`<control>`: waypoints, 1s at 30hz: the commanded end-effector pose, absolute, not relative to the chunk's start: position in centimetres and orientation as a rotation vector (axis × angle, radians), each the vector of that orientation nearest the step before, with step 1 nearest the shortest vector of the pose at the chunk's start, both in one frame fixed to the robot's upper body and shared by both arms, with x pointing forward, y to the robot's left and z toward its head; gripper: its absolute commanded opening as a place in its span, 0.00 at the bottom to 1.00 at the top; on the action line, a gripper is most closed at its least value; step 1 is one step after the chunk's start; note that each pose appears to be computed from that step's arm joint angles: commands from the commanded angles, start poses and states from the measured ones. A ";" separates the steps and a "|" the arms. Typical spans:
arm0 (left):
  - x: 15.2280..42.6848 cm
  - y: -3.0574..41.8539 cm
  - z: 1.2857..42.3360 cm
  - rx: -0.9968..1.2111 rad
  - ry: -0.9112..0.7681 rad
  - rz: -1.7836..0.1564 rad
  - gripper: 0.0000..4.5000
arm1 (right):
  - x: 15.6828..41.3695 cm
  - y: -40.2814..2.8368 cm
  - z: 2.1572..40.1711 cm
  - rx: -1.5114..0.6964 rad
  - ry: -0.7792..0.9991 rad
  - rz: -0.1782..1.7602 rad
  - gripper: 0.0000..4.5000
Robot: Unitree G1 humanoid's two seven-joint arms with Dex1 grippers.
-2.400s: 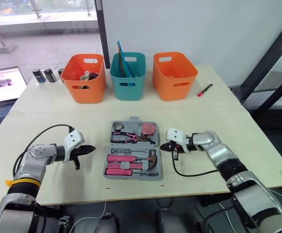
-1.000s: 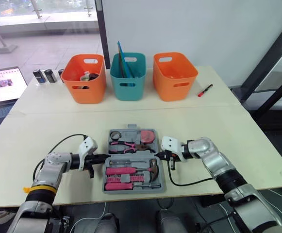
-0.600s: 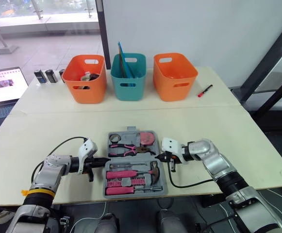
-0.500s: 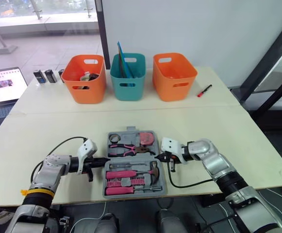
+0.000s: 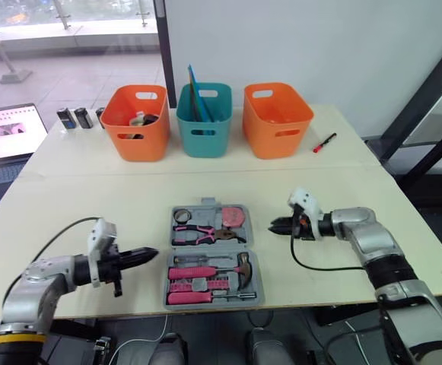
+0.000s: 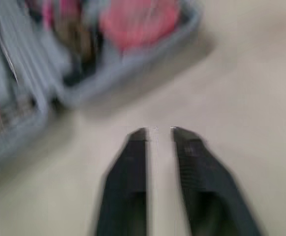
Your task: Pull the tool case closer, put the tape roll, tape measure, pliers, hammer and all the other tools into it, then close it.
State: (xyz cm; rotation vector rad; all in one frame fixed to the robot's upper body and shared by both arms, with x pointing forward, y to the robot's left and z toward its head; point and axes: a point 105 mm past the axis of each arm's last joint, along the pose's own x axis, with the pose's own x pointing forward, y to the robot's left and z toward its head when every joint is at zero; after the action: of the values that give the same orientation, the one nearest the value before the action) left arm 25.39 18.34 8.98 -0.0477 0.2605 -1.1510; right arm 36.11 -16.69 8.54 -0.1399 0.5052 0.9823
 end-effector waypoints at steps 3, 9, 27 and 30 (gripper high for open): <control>24.3 13.9 8.0 -0.036 0.295 -1.250 0.00 | 36.5 -15.2 10.1 0.200 0.564 0.933 0.86; 24.3 11.7 5.2 0.013 0.376 -1.259 0.00 | 37.7 -13.6 9.0 0.369 0.646 0.824 0.98; 24.6 13.1 1.2 0.077 0.542 -1.133 0.00 | 39.1 -5.4 8.9 0.914 0.618 0.947 0.98; 24.8 13.1 1.7 0.049 0.509 -1.121 0.00 | 38.5 -6.0 10.0 0.933 0.586 1.034 0.98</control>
State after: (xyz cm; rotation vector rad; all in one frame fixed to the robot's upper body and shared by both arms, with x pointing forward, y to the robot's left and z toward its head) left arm 24.80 11.78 3.02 0.0659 0.4505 -1.1954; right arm 38.54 -6.58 7.69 0.8934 0.6620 0.9267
